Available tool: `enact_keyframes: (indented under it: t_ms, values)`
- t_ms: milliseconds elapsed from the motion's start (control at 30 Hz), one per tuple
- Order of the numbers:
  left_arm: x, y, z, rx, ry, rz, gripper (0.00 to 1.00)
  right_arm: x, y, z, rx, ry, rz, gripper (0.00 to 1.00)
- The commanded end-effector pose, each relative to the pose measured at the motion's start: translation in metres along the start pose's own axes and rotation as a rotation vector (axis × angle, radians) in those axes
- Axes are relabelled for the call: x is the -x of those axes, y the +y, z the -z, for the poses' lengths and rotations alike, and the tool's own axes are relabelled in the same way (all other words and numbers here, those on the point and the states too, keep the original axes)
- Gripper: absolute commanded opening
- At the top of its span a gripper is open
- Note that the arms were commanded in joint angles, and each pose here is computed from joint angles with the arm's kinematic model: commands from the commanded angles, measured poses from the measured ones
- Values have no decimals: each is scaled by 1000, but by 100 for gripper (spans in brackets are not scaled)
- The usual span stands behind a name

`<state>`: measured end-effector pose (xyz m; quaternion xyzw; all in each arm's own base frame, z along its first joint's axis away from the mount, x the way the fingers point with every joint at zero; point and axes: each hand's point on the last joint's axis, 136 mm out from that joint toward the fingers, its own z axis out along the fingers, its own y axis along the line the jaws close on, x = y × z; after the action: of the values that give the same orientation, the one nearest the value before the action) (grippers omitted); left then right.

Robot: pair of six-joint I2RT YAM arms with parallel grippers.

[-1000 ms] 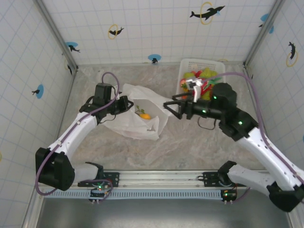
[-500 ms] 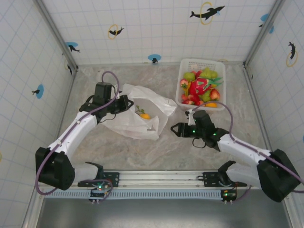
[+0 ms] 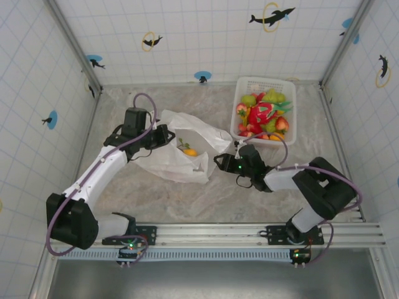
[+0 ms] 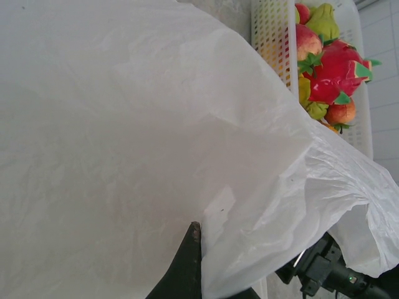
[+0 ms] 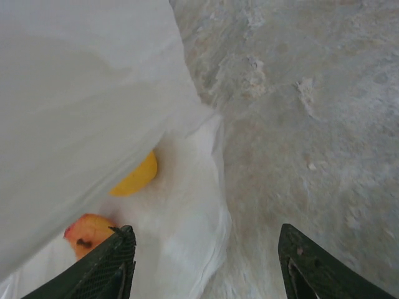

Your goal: Place the fake fruits into the plastic bag and tie a complex knot

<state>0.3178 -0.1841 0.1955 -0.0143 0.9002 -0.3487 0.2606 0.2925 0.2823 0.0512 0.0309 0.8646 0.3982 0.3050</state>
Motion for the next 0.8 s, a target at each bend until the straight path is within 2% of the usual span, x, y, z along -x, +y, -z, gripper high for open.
enact_keyframes:
  t_ms: [0,67,167,200,400,600,767]
  values:
    - [8,-1,3,8,-11,-23,0,19,21,-12,78,-85,-33,52]
    - [8,-2,3,7,-11,-23,0,18,21,-13,86,-87,-46,37]
    - [10,-3,6,14,-9,-29,0,22,30,-8,102,-90,-44,5]
    - [11,-4,7,18,-9,-34,0,24,35,-3,101,-86,-28,0]
    - [30,-13,26,41,8,-55,0,33,70,30,50,56,86,0]
    - [49,-27,42,48,38,-77,0,37,110,58,173,289,32,0]
    - [48,-27,45,71,74,-95,0,54,135,80,183,358,108,0]
